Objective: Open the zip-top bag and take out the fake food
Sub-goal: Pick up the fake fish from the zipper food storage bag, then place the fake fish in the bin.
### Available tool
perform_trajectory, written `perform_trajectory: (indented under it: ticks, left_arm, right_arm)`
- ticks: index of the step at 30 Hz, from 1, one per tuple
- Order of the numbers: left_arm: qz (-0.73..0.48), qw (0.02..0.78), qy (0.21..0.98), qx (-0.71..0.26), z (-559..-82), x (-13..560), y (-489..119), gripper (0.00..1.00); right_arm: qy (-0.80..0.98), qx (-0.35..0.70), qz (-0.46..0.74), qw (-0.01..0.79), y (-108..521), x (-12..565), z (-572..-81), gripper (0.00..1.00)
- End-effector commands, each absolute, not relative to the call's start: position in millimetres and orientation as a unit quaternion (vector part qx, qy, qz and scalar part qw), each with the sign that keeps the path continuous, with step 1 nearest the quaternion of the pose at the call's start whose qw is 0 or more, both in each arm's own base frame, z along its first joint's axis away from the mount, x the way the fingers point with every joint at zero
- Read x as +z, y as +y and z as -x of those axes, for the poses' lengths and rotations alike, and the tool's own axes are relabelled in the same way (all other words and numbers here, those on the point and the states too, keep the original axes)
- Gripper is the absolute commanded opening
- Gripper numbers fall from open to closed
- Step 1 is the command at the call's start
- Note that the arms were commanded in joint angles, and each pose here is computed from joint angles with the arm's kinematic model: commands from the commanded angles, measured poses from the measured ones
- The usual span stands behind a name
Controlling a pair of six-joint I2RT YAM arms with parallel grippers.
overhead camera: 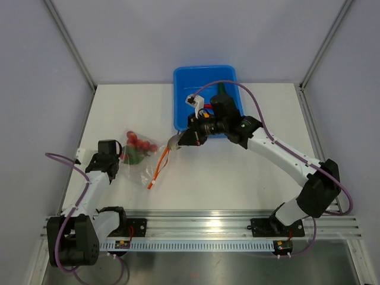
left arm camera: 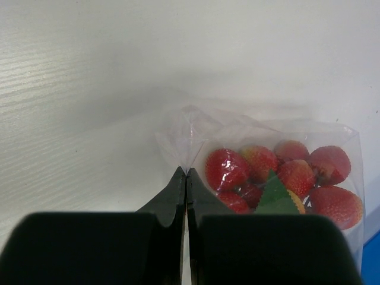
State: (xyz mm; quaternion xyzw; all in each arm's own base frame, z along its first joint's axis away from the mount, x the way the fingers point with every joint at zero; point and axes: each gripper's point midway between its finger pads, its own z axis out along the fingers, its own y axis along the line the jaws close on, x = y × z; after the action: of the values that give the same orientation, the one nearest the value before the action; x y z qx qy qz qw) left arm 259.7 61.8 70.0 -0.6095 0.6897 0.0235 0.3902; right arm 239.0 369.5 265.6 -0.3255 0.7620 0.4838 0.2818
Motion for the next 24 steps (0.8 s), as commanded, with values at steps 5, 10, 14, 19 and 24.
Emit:
perform_trajectory:
  ticks: [5, 10, 14, 19, 24]
  left_arm:
    - [0.609, 0.409, 0.680, 0.017, -271.3, 86.5, 64.7, 0.00]
    - [0.608, 0.407, 0.682, 0.016, -271.2, 86.1, 64.0, 0.00]
    - [0.607, 0.407, 0.682, 0.015, -271.5, 86.2, 63.5, 0.00]
    - [0.604, 0.403, 0.687, 0.010, -272.0, 84.2, 60.9, 0.00]
    - [0.603, 0.399, 0.691, 0.005, -272.9, 82.5, 58.6, 0.00]
  right_arm:
    - [0.733, 0.454, 0.296, 0.411, 349.5, 314.8, -262.5, 0.00]
    - [0.731, 0.423, 0.260, 0.468, 337.7, 329.2, -285.2, 0.00]
    - [0.734, 0.399, 0.237, 0.496, 332.0, 337.7, -306.5, 0.00]
    - [0.744, 0.361, 0.182, 0.532, 318.6, 351.1, -343.6, 0.00]
    - [0.742, 0.344, 0.131, 0.561, 313.4, 364.9, -379.8, 0.00]
